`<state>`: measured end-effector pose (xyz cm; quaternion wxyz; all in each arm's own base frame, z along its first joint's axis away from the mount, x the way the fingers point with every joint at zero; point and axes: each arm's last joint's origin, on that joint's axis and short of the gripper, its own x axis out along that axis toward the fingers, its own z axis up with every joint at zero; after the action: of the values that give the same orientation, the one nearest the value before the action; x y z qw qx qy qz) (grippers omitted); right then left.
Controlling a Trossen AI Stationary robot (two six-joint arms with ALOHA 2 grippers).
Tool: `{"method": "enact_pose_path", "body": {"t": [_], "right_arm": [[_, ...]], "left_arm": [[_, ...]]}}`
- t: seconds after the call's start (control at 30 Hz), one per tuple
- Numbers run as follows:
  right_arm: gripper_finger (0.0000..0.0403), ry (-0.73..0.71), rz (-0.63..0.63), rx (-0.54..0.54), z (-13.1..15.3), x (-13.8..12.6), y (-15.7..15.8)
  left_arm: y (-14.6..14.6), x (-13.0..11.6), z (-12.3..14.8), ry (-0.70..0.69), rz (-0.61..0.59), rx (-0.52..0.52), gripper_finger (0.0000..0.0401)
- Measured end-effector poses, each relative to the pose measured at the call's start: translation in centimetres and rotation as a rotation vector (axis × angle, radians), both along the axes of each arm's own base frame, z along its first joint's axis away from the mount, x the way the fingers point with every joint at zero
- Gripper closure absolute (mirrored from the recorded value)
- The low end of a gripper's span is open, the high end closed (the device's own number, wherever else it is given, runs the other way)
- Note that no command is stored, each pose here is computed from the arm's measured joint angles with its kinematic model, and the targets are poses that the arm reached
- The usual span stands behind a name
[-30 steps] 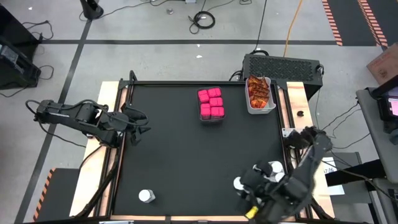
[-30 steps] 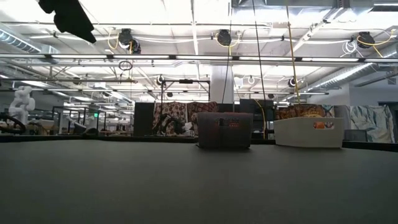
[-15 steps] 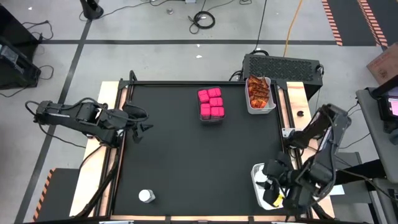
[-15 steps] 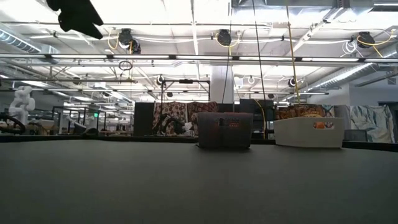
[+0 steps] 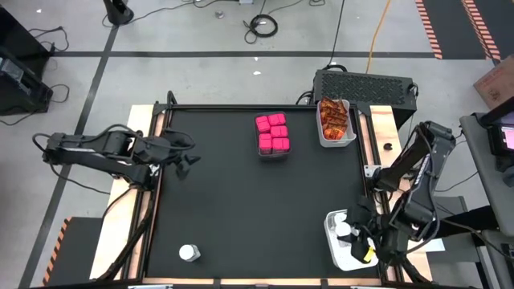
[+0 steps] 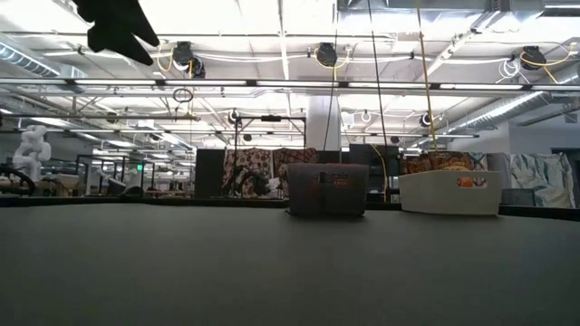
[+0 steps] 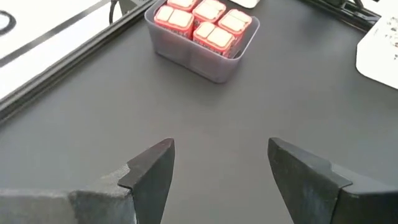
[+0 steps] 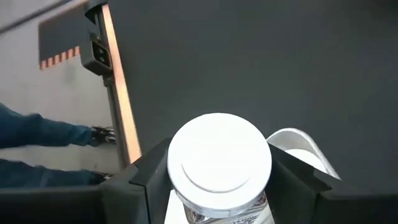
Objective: Sort spices by type
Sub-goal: Put the white seasoning bottle into the bottom white bin
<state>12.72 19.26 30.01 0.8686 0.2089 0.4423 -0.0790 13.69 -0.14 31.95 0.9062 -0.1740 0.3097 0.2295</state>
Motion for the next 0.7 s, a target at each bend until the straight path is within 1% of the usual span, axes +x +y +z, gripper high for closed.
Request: {"method": "enact_pose_path", "body": {"t": [0.07,0.1,0.17,0.3,0.47,0.57,0.7], "right_arm": [[0.0206,0.007,-0.042,0.056,0.1,0.0,0.1],[0.0206,0.018,-0.044,0.084,0.1,0.1,0.3],[0.0206,0.035,-0.008,0.104,-0.1,0.2,0.9],[0.0206,0.031,0.105,-0.001,-1.0,0.4,1.8],[0.0206,0.084,0.171,-0.155,-2.7,0.8,2.4],[0.0206,0.107,0.202,-0.210,-3.6,1.1,2.9],[0.0206,0.117,0.205,-0.245,-4.8,1.1,3.2]], "left_arm": [[0.1,0.1,-0.1,0.002,0.015,-0.019,0.0141],[0.1,0.2,-0.1,0.004,0.022,-0.025,0.0141],[0.1,0.4,-0.2,0.012,0.025,-0.026,0.0141],[0.1,0.9,-0.5,0.036,0.023,-0.021,0.0141],[0.0,1.7,-0.9,0.064,0.023,-0.023,0.0141],[-0.1,2.1,-1.2,0.083,0.008,-0.038,0.0141],[-0.3,2.6,-1.6,0.110,-0.020,-0.069,0.0141]]}}
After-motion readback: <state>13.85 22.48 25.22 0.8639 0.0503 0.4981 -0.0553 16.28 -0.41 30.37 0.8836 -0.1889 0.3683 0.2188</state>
